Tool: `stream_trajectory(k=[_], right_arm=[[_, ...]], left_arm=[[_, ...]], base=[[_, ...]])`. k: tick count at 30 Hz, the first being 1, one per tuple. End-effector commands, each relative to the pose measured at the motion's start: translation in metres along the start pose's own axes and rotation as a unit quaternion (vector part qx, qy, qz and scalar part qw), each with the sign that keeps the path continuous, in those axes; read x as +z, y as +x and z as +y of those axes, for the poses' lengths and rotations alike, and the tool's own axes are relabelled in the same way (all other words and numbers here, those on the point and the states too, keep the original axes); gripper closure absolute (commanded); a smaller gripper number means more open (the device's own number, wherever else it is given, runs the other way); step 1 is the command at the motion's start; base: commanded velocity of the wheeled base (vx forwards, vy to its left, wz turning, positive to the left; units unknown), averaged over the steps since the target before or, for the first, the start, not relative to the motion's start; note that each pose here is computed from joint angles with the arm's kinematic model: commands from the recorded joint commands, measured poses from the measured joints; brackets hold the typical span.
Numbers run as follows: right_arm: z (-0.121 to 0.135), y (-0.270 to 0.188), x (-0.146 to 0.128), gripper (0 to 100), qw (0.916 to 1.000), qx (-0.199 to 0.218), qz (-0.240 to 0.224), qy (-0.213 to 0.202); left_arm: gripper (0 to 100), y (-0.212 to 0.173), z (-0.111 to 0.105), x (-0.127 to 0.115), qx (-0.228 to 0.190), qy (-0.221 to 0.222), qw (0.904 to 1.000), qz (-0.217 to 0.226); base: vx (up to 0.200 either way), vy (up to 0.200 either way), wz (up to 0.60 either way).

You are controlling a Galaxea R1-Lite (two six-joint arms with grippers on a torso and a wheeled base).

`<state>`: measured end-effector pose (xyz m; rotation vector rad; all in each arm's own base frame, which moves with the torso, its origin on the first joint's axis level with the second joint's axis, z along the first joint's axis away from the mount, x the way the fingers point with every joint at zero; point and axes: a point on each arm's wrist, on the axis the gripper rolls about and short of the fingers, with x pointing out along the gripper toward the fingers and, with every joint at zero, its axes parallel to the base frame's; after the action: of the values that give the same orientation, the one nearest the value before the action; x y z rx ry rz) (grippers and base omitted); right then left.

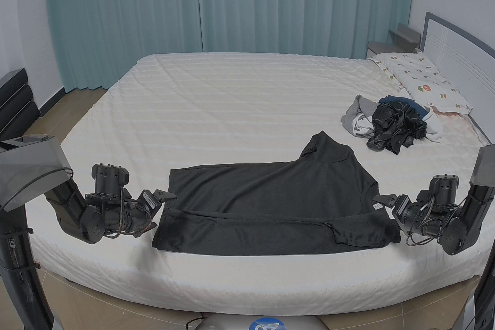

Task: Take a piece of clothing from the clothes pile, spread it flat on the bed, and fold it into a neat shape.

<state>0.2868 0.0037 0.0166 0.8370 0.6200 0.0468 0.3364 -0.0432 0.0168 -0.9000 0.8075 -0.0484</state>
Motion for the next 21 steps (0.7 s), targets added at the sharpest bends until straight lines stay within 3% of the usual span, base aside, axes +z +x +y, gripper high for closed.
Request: stream_trajectory(k=[1, 20, 21], right_arm=[[-0.004, 0.003, -0.004, 0, 0.9999, -0.007, 0.01, 0.003], [-0.005, 0.004, -0.006, 0, 0.9999, -0.01, 0.012, 0.002], [-0.006, 0.004, -0.006, 0, 0.9999, -0.01, 0.013, 0.002]], left_arm=[[0, 0.003, 0.007, -0.002, -0.003, 0.023, 0.9997, 0.003], [0, 0.019, 0.024, -0.015, 0.007, 0.079, 0.9968, 0.01], [100, 0.018, 0.024, -0.016, 0.009, 0.081, 0.9966, 0.012]], base=[[0.0, 0.0, 0.0], [0.0, 0.0, 0.0], [0.0, 0.0, 0.0]])
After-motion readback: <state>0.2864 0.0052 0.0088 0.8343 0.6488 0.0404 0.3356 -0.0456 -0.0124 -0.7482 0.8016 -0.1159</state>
